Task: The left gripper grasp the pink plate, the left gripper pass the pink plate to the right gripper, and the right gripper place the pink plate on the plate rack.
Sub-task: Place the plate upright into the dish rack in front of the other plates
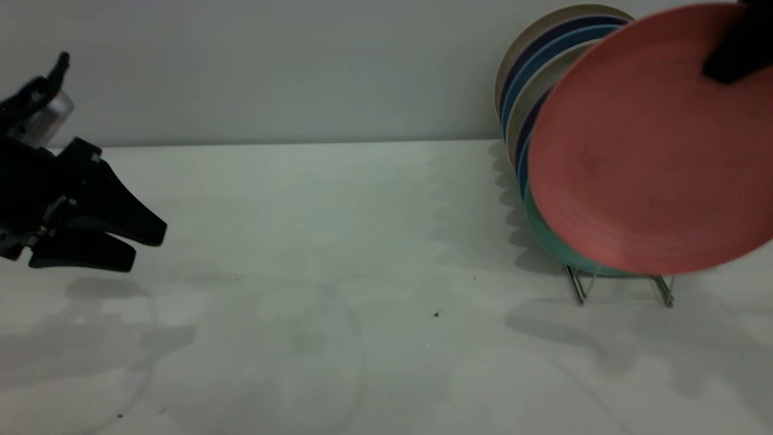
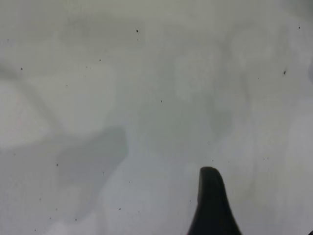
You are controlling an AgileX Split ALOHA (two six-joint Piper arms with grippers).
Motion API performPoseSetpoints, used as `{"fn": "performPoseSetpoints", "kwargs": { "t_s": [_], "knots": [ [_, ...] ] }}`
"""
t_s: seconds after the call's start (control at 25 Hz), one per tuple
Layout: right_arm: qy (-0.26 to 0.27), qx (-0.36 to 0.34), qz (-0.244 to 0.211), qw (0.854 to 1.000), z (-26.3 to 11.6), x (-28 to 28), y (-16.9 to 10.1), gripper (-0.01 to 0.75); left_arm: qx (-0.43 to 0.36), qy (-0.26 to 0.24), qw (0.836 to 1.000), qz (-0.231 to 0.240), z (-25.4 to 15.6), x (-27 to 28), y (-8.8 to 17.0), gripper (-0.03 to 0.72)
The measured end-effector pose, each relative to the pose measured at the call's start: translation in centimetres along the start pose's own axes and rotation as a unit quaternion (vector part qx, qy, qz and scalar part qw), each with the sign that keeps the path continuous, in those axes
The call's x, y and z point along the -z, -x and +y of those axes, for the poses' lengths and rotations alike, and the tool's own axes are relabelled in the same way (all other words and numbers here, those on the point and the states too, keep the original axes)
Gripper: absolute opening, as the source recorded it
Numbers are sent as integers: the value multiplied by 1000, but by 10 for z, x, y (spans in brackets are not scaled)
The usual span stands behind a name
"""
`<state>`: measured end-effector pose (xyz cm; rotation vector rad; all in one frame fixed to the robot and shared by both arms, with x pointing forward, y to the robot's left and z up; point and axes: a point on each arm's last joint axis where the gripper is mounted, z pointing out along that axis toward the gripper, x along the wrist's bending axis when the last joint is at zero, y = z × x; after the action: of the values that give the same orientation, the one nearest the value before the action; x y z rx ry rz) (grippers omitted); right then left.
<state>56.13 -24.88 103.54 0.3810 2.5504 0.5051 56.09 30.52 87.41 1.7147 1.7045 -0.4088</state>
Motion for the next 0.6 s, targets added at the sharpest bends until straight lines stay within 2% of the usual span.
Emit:
{"fn": "performPoseSetpoints", "kwargs": {
  "t_s": [0.28,0.6],
  "knots": [
    [-22,40,-2,999,6,-10,26,90,0,-1,1000,-1,0,0,0,539],
    [-34,65,-26,997,7,-11,37,90,0,1,1000,2,0,0,0,539]
  ]
}}
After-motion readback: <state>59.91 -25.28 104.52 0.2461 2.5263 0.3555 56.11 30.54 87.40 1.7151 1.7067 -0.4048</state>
